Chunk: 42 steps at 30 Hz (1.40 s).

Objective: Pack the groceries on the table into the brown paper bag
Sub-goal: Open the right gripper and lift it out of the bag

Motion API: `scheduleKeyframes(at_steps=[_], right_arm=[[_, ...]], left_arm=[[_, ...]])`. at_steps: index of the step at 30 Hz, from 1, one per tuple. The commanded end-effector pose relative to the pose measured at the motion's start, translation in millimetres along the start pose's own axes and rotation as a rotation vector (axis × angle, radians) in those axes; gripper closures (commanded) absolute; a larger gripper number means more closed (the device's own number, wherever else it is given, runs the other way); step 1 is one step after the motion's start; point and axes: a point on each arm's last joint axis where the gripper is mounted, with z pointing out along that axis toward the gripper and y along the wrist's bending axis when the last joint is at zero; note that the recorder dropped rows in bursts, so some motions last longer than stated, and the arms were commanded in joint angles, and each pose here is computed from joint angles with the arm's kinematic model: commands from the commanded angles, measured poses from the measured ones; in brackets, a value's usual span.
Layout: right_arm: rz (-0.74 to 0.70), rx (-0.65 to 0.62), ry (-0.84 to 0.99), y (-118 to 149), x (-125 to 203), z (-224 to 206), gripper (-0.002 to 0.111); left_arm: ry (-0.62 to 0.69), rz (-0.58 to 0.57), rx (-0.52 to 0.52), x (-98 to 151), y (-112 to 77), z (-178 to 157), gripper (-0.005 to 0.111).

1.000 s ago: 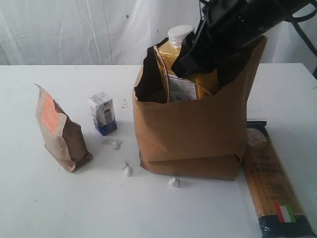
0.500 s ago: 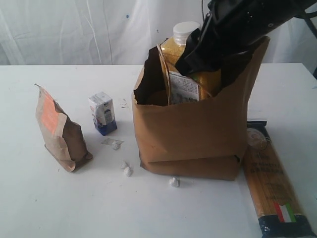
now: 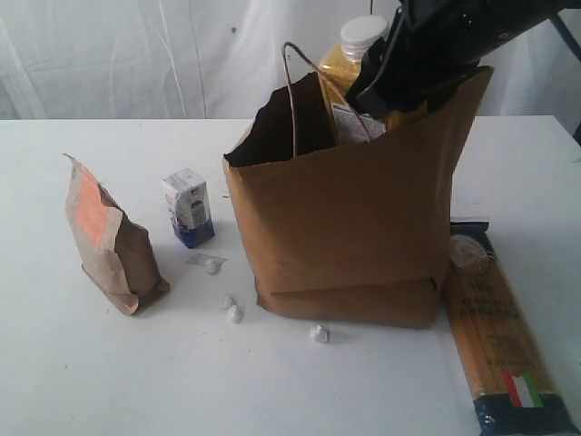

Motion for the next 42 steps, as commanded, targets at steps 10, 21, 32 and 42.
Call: scheduleKeyframes(at_steps=[10,21,32,42], right_arm=[[0.024,0.031,-0.033,-10,-5,19,0.039],[0.017,0.022,-0.032,-6,-5,0,0.031],[-0.176,-0.053,0.047,7,4,-30,0.031],[-0.207,-0.073,0.064,10,7,-36,0.031]], left_arm=[[-0.001,-0.009,-0.002,1,-0.1,0,0.107],[-0.001,-0.009,-0.002,1,-0.1,0,0.107],[-0.001,-0.009,-0.002,1,-0.1,0,0.107],[-0.001,-0.009,-0.002,1,-0.1,0,0.107]])
